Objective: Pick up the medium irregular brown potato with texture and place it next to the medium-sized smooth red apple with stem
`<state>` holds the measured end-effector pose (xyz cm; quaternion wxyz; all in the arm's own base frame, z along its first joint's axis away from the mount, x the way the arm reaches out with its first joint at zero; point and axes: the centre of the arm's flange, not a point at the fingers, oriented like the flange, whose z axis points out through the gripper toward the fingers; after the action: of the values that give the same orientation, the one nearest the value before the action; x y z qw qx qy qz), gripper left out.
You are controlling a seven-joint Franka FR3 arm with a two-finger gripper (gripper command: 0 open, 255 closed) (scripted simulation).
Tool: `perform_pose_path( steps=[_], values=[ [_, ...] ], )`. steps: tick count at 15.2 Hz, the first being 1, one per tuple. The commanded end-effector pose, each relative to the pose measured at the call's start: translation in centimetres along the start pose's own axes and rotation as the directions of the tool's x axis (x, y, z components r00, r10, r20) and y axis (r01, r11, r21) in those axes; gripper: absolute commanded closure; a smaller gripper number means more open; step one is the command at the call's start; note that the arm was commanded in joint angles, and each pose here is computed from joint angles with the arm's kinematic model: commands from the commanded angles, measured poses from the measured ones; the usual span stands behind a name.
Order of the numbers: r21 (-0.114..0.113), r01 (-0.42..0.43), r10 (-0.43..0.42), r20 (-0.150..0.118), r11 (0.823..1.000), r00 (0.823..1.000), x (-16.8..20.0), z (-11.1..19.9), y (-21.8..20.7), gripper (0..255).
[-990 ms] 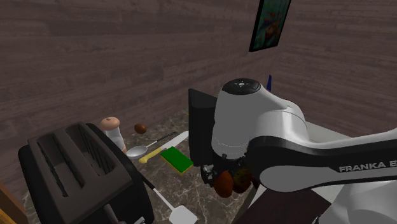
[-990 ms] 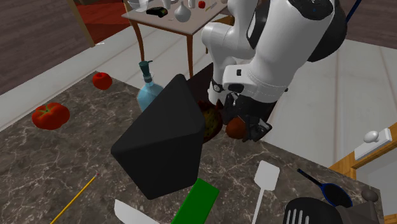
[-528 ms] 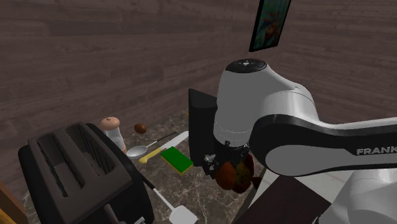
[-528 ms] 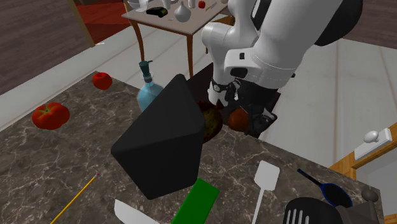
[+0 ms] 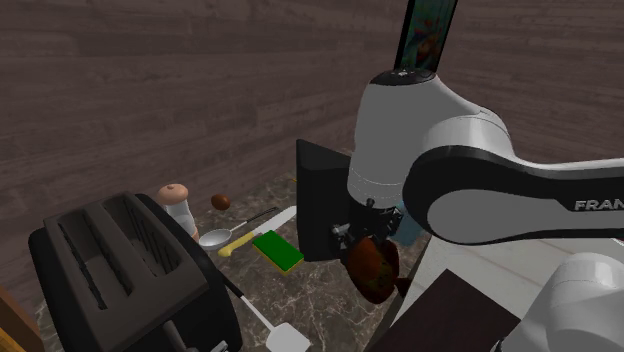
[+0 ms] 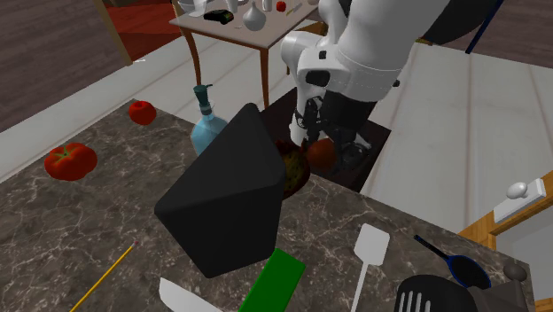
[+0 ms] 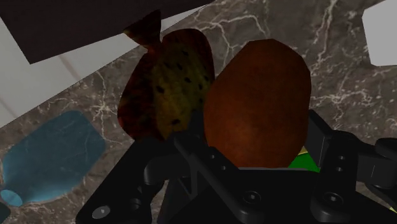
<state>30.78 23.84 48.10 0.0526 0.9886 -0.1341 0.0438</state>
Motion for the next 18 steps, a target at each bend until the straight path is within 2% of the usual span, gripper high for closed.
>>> perform_pose_path(
  steps=[1, 18],
  values=[
    [0.0, 0.001, -0.001, 0.0, 1.0, 1.0, 1.1, 0.3, 2.2, 255],
    [0.0, 0.001, -0.001, 0.0, 1.0, 1.0, 10.8, 3.1, 22.3, 255]
  ],
)
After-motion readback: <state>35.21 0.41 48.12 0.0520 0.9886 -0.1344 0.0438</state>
